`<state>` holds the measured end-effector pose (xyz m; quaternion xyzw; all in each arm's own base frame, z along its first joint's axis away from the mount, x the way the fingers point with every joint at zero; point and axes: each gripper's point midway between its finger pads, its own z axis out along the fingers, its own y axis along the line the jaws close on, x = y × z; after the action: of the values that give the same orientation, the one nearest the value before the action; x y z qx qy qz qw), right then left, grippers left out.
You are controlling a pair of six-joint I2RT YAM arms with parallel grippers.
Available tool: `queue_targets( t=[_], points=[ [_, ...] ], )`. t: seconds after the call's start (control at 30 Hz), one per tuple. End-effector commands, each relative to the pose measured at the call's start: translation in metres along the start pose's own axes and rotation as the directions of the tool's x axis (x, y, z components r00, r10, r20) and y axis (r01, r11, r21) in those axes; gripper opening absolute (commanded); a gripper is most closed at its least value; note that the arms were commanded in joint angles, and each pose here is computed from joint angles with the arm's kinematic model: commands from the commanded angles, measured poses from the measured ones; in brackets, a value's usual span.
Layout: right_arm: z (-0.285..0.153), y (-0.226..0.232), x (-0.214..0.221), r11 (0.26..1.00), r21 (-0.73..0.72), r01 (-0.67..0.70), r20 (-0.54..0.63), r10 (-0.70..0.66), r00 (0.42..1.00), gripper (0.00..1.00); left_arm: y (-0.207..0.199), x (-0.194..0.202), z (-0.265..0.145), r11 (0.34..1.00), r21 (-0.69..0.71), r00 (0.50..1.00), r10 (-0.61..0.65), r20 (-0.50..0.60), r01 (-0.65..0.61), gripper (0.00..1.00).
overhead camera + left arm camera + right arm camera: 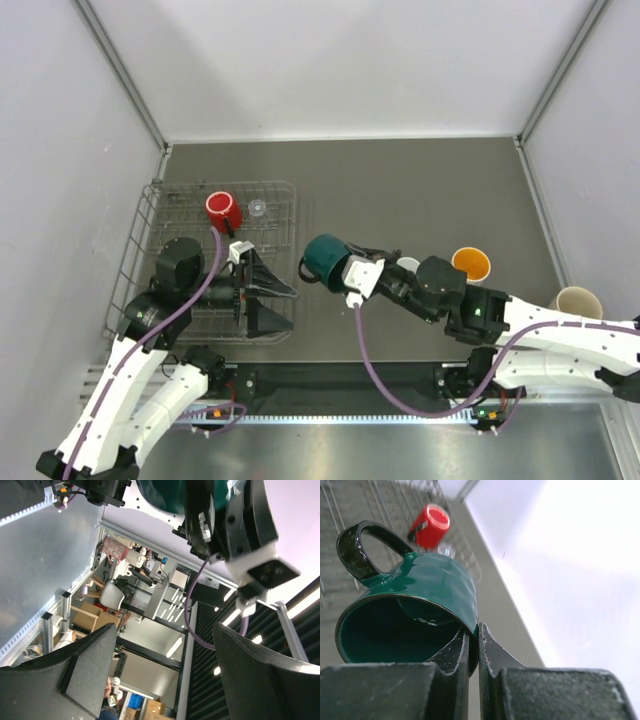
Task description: Load the cups into the dish rack
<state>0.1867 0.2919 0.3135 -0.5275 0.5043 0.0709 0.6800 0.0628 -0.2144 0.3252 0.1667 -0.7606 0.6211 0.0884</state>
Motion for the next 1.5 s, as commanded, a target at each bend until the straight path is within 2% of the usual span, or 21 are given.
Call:
queue_targets(
  t=[0.0,0.1,0.23,0.3,0.43,0.6,0.93,1.1,1.2,1.3,1.47],
  points=[
    [-0.011,-0.046,-0.075,0.983,0.181,0.027,0.225,-0.068,0.972,0.0,-0.003,-0.004,0.002,0.995,0.002,0.995,-0.103,0.013,0.103,0.8],
    [-0.016,-0.032,-0.094,0.985,0.162,0.065,0.278,-0.109,0.954,0.0,0.003,-0.007,0.003,0.983,-0.03,0.983,-0.183,0.017,0.184,0.74],
    [-0.018,-0.021,-0.105,0.977,0.173,0.124,0.269,-0.168,0.948,0.0,-0.014,-0.011,0.003,0.988,-0.004,0.987,-0.155,0.052,0.155,0.71],
    [-0.021,-0.018,-0.11,0.979,0.172,0.108,0.291,-0.156,0.944,0.0,-0.016,-0.013,0.004,0.99,-0.008,0.988,-0.143,0.053,0.143,0.69],
    [-0.022,-0.009,-0.113,0.982,0.16,0.101,0.303,-0.147,0.942,0.0,-0.021,-0.013,0.004,0.993,0.002,0.991,-0.12,0.055,0.12,0.59],
    [-0.019,-0.001,-0.114,0.987,0.149,0.058,0.338,-0.106,0.935,0.0,-0.03,-0.011,0.003,0.995,0.04,0.995,-0.095,0.039,0.094,0.5],
    [-0.011,0.001,-0.111,0.99,0.136,-0.045,0.373,-0.009,0.928,0.0,-0.045,-0.004,-0.001,0.996,0.09,0.999,0.005,0.041,-0.009,0.49],
    [-0.012,0.004,-0.114,0.992,0.108,-0.057,0.398,0.009,0.917,0.0,-0.041,-0.005,0.0,0.996,0.085,0.999,-0.003,0.033,0.0,0.47],
    [-0.012,0.006,-0.117,0.994,0.093,-0.054,0.402,0.012,0.916,0.0,-0.045,-0.004,0.0,0.996,0.092,0.999,0.01,0.03,-0.013,0.35],
    [-0.012,0.009,-0.115,0.996,0.081,-0.048,0.4,0.011,0.916,0.0,-0.046,-0.004,0.0,0.996,0.09,0.999,0.023,0.022,-0.025,0.0],
    [-0.014,0.011,-0.109,0.996,0.073,-0.052,0.391,0.02,0.92,0.0,-0.041,-0.006,0.0,0.996,0.074,0.998,0.038,0.055,-0.042,0.0]
  ],
)
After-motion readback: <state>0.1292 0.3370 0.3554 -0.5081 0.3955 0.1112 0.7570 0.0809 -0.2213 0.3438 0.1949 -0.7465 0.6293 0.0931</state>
